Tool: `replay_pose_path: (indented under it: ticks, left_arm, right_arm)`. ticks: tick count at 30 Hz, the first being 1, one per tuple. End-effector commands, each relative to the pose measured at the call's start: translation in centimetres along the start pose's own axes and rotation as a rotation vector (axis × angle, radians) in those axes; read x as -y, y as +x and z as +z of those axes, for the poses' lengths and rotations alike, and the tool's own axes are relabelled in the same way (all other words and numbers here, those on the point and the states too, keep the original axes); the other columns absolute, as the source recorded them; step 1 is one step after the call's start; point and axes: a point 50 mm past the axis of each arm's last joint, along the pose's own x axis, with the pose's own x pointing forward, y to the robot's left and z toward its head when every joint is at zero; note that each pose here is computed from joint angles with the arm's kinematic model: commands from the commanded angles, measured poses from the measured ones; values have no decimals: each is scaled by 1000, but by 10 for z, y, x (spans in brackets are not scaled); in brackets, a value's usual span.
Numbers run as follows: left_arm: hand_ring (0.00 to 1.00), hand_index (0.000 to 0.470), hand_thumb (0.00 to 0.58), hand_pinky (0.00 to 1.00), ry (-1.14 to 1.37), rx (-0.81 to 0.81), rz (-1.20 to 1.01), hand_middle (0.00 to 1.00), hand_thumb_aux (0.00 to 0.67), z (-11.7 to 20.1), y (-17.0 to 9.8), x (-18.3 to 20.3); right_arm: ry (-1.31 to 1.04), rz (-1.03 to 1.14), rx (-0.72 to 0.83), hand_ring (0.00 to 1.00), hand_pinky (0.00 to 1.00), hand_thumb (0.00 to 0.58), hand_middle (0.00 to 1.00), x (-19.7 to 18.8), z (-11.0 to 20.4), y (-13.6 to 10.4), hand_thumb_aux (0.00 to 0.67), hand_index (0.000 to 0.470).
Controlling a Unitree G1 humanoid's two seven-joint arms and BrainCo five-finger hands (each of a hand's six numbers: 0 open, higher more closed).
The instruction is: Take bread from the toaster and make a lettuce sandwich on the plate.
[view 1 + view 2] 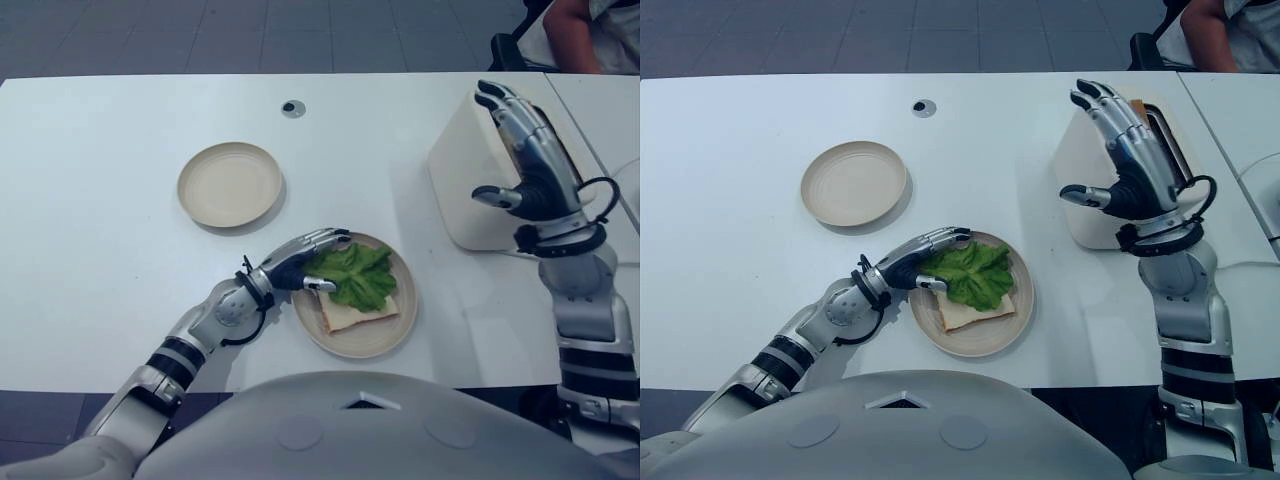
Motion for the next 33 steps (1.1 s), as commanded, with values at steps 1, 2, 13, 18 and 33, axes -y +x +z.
replay_pose_path:
  ticks: [1,2,13,18,33]
  left_arm:
    - [0,0,0,0,30,-1,-4,0,0,4,-8,-3]
    - [0,0,0,0,34,4,6,0,0,5,-9,-5]
    - [0,0,0,0,22,147,410,0,0,32,-14,-59]
    - [0,0,0,0,-13,175,662,0,0,35,-34,-86]
    - [0,0,0,0,116,457,627,0,0,85,-60,-113]
  right_arm:
    - [-297,-83,-242,0,0,0,0,35,-29,-14,0,0]
    - [-335,-42,-329,0,0,0,0,31,-42,-20,0,0]
    - [-445,127,-468,1000,1000,580,1000,0,-68,-27,670,470]
    - [-338,-467,2,1000,1000,580,1000,48,9,8,670,470]
    - [1165,821,-120,1000,1000,580,1000,-134,19,-18,670,470]
